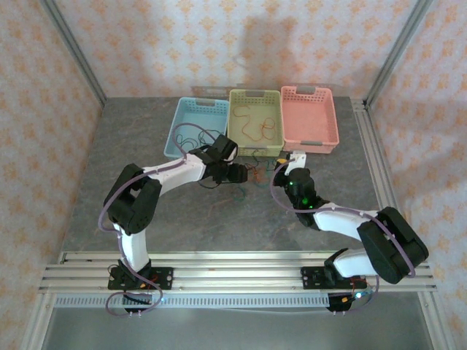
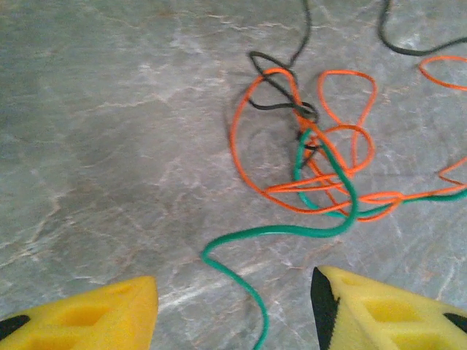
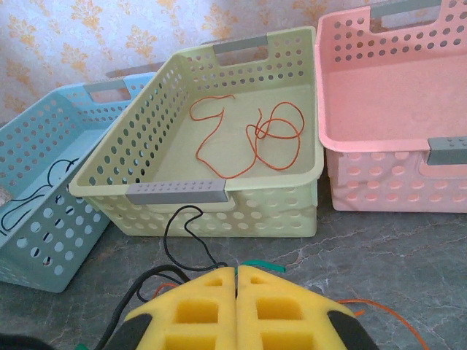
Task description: Untangle the cables
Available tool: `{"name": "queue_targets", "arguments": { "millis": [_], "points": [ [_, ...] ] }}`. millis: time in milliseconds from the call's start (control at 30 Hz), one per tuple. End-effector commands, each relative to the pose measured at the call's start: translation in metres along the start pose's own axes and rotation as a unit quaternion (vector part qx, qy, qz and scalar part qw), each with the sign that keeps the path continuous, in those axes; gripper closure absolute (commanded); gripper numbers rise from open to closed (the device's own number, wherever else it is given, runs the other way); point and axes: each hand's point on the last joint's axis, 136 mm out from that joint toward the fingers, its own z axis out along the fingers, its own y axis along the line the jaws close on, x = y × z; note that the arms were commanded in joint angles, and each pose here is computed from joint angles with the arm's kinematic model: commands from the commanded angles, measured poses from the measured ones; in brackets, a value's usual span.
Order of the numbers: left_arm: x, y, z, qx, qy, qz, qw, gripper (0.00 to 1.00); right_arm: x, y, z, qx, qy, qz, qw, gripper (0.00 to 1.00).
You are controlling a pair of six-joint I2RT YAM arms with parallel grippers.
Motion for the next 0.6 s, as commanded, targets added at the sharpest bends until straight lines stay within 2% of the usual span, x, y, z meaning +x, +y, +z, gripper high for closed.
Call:
{"name": "queue_targets", "arguments": {
  "millis": [0, 100, 333, 467, 567],
  "points": [
    [-0.009, -0.027, -0.004, 0.029, 0.0, 0.045, 0.999, 0.42, -0.01, -0.002, 0.0, 0.004, -0.018, 0.014, 1.0, 1.0],
    [-0.012, -0.027, 0.0, 0.009, 0.009, 0.062, 0.998, 0.44, -0.01, -0.002, 0.0, 0.003, -0.019, 0.014, 1.0, 1.0],
    [-0.018, -0.024, 0.005, -0.014, 0.028, 0.089, 0.996, 0.42, -0.009, 0.0, 0.001, 0.0, -0.017, 0.015, 1.0, 1.0],
    [-0.027, -0.002, 0.004, -0.093, 0.011, 0.122, 0.988, 0.4, -0.009, 0.0, 0.001, -0.001, -0.016, 0.015, 1.0, 1.0],
    [-0.027, -0.002, 0.01, -0.079, 0.021, 0.115, 0.99, 0.42, -0.009, 0.0, 0.002, -0.002, -0.015, 0.015, 1.0, 1.0]
  ]
}}
